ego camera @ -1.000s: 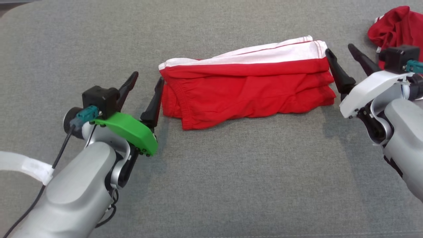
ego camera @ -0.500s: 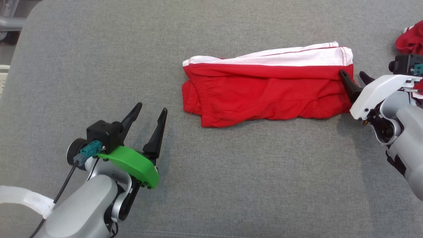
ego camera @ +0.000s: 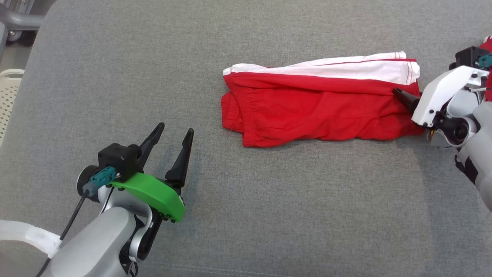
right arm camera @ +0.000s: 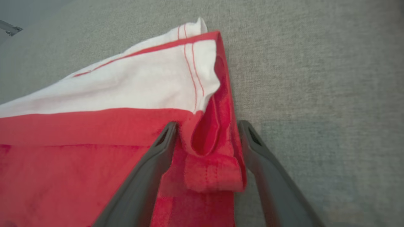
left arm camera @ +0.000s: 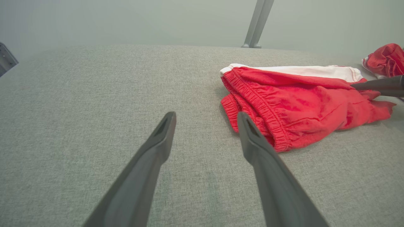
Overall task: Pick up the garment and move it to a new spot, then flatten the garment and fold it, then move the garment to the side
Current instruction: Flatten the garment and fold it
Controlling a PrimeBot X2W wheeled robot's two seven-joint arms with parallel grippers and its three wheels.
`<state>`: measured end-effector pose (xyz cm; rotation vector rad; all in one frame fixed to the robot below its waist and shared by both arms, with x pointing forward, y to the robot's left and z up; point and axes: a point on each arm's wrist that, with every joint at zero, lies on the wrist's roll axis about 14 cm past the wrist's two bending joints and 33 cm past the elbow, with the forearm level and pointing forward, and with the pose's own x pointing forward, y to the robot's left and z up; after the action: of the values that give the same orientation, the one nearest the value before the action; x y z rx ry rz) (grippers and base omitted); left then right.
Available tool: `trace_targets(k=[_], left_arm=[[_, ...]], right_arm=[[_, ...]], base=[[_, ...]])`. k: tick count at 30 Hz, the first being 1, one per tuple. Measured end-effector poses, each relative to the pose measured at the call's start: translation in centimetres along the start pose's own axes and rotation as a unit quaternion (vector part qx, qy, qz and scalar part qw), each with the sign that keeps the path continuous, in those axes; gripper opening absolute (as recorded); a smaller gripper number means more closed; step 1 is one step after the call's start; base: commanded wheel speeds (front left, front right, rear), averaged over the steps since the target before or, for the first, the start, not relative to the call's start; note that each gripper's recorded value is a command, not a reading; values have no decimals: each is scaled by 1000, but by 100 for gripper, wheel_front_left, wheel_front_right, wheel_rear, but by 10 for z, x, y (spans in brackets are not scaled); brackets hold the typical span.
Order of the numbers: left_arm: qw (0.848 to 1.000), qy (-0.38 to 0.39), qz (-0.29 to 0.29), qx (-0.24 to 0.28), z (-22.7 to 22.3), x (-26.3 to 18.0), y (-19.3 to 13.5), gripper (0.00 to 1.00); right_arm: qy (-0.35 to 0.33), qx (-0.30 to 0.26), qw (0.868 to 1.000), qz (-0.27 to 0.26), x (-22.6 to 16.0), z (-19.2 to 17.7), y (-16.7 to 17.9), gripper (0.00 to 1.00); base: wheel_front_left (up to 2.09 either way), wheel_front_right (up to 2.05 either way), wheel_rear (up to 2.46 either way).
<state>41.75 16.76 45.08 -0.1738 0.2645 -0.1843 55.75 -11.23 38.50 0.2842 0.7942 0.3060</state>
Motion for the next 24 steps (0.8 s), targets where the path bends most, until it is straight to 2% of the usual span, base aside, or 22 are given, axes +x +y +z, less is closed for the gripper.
trace_targets(k=[7,8,9,10,11,19,24], left_arm=[[1000,1,8,-3,0,-3,5,100],[1000,0,9,-3,1,-4,5,100],[1000,-1,10,-3,2,-5,5,100],[1000,-1,10,-4,2,-5,6,100],[1000,-1,11,-4,2,-5,6,100],[1000,-3,10,-9,2,-7,4,100],[1000,-5,4,-11,3,-11,-2,100]], right_arm=[[25,3,1000,-3,4,3,4,100],[25,1,1000,0,4,3,7,92],[22,3,1000,4,4,4,10,44],[20,4,1000,8,4,4,13,7],[17,2,1000,12,4,3,15,0],[-36,-8,999,33,-1,17,26,0],[-44,-10,999,21,-13,18,14,0]], base=[[0,0,0],[0,0,0],[0,0,0],[0,0,0],[0,0,0],[0,0,0],[0,0,0]])
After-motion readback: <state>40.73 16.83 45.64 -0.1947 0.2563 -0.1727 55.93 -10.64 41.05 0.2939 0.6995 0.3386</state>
